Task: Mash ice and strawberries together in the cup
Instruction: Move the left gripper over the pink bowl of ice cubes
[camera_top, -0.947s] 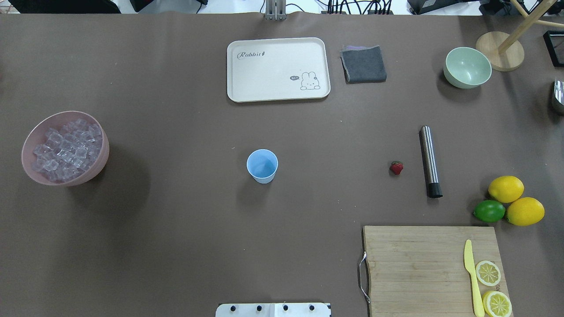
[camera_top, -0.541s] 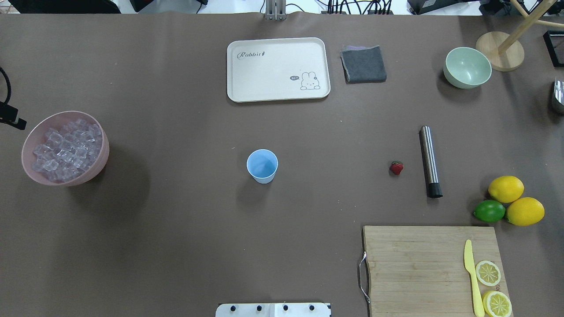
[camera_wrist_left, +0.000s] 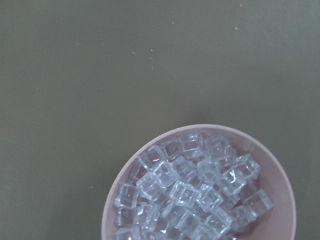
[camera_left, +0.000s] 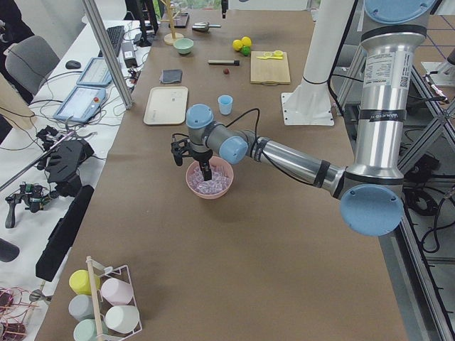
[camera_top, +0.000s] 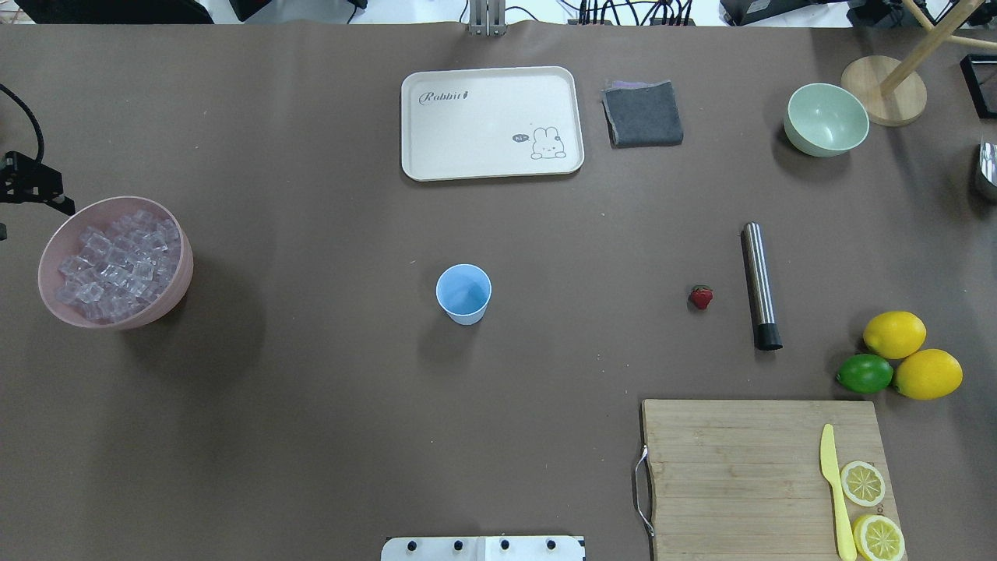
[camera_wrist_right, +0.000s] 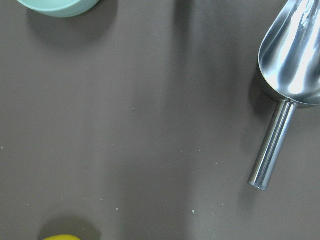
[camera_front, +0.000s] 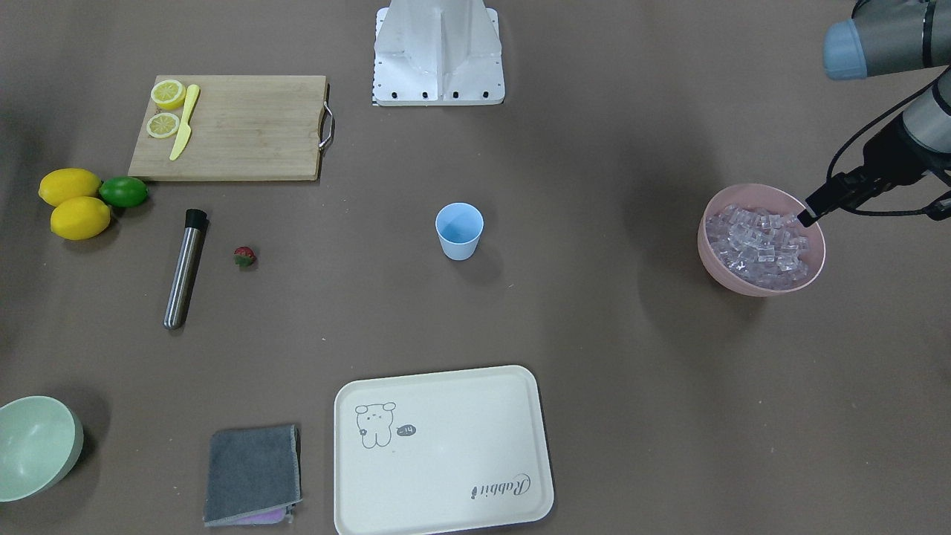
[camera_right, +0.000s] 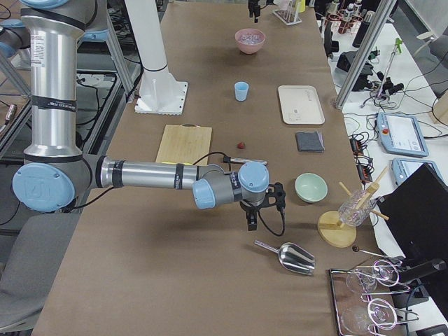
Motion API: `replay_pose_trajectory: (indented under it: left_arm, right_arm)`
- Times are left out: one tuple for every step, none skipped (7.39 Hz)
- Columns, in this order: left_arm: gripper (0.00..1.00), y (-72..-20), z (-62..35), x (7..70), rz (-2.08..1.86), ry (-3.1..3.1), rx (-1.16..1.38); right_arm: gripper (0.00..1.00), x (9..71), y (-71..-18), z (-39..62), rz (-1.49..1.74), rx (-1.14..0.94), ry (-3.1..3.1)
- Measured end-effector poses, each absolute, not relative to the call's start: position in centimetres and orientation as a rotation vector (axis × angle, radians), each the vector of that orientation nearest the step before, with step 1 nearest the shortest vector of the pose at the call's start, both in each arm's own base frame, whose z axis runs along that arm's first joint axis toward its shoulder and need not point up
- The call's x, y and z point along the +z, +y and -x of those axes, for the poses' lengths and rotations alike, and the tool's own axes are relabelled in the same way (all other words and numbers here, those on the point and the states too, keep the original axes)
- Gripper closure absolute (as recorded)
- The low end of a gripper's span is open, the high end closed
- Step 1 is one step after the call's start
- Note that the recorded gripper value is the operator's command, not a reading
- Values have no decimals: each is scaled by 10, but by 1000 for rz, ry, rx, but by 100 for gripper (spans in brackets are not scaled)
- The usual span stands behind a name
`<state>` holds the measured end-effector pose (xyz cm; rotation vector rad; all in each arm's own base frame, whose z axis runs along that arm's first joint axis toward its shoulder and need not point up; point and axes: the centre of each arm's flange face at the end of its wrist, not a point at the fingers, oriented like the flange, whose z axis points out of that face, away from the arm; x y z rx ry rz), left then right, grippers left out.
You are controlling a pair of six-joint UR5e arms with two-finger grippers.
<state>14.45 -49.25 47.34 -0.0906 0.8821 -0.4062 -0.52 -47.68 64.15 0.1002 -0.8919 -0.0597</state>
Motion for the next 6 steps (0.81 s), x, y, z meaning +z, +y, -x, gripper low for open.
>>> replay_pose_trajectory:
  left_arm:
    - [4,-491,-147,475,102,858,-478]
    - [4,-490,-153,475,123,843,-537]
    - [4,-486,-167,474,145,825,-594]
    - [4,-482,-183,471,156,805,-643]
    - [4,-477,-196,469,161,789,-679]
    - [7,-473,-208,470,154,766,-701]
  right_arm:
    - [0,642,-477,5,-100,-59,-892]
    - [0,642,-477,5,-99,-59,-892]
    - [0,642,-477,5,-99,-59,-891]
    - [0,642,-477,5,-101,-61,-891]
    - [0,641,-477,5,-104,-64,-892]
    - [0,640,-477,5,-106,-67,-892]
